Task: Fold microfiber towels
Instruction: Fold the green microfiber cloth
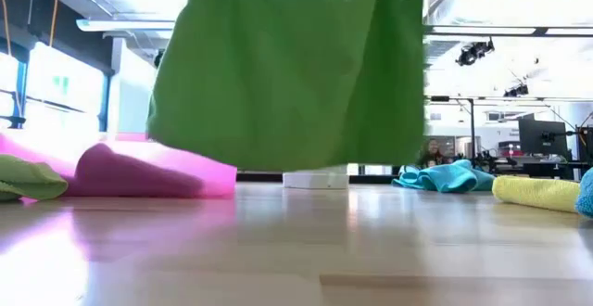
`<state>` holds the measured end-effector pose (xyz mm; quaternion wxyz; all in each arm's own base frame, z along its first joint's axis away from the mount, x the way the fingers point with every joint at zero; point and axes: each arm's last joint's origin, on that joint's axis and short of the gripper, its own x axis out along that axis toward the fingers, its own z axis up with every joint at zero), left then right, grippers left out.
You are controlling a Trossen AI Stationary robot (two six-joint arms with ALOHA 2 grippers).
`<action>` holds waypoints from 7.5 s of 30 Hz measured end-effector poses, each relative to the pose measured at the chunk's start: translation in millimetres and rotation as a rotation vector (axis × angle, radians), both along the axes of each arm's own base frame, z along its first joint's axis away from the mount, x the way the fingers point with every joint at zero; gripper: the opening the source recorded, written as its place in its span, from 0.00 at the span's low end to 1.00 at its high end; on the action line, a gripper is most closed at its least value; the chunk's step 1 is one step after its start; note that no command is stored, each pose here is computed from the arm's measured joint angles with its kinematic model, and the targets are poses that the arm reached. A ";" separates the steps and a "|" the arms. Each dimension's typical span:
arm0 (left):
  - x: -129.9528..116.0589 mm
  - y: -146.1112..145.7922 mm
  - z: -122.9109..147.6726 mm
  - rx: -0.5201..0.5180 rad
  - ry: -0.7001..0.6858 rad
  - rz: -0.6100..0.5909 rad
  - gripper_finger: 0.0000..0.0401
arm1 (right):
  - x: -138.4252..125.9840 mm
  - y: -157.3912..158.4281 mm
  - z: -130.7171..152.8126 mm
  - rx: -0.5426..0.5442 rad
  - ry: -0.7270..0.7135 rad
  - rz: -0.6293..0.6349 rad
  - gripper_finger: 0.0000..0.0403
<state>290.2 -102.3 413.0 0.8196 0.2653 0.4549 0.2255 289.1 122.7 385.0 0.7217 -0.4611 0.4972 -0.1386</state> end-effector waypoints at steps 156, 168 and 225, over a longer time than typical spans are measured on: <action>14.9 -43.3 -269.9 -0.656 0.612 0.210 0.26 | -5.4 -40.9 -255.0 0.766 0.074 -0.430 0.29; 27.0 -42.3 -233.6 -0.594 0.466 0.131 0.26 | -15.6 -44.8 -210.7 0.852 -0.070 -0.395 0.29; -5.2 -39.1 -291.7 -0.757 -0.091 0.326 0.26 | -53.4 -83.3 -269.6 1.342 -0.521 -0.858 0.30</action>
